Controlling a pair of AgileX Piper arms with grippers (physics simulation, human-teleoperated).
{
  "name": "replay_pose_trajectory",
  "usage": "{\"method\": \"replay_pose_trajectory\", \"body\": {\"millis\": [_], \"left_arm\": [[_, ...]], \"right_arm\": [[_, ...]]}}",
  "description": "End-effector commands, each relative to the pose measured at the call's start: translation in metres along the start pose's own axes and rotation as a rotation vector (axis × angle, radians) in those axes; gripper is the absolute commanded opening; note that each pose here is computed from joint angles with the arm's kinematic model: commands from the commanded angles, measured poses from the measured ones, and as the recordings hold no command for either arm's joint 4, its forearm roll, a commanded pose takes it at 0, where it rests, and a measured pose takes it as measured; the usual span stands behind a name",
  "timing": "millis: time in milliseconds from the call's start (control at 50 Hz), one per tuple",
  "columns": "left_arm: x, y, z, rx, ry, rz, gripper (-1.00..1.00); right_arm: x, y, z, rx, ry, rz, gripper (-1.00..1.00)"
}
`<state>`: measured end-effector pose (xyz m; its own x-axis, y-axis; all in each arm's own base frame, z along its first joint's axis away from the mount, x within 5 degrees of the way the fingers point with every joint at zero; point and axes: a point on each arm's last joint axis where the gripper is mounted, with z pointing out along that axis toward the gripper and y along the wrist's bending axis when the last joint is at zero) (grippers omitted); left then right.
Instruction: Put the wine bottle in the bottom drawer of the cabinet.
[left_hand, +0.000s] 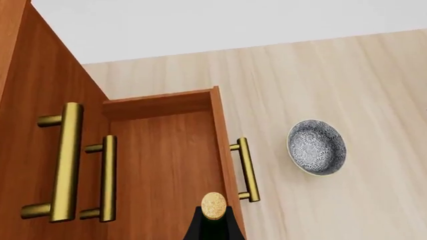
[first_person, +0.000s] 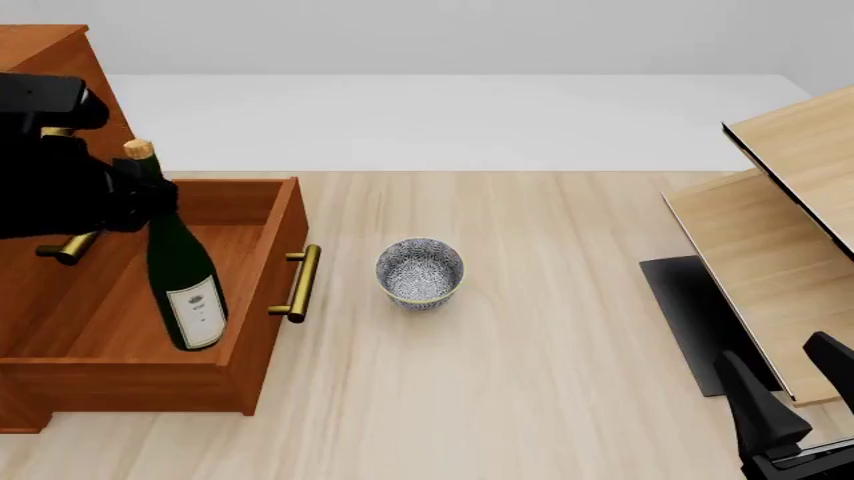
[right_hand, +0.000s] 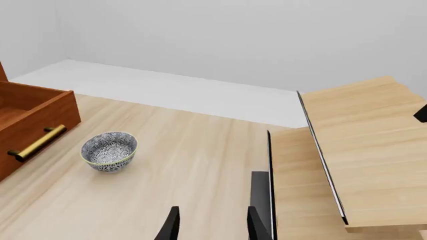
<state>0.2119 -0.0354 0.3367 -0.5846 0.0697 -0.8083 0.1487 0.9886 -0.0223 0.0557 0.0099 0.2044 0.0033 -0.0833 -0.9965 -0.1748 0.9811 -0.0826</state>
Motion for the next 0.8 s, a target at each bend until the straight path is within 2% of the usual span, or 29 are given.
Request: {"method": "replay_pose_trajectory", "body": {"millis": [20,220,800], "left_arm": [[-0.003,0.002,0.006,-0.006,-0.003,0.03,-1.0],[0.002,0.004,0.012,-0.015,0.011,0.034,-1.0],[0.021,-0.006,0.02,0.023,0.069,0.048,-1.0]], "right_arm": [[0.0,0.0,0.0,0.001,0.001,0.001,1.0],[0.0,0.0,0.0,0.002,0.002,0.001,1.0],[0.0,0.0,0.0,0.0,0.0,-0.001,1.0]]}}
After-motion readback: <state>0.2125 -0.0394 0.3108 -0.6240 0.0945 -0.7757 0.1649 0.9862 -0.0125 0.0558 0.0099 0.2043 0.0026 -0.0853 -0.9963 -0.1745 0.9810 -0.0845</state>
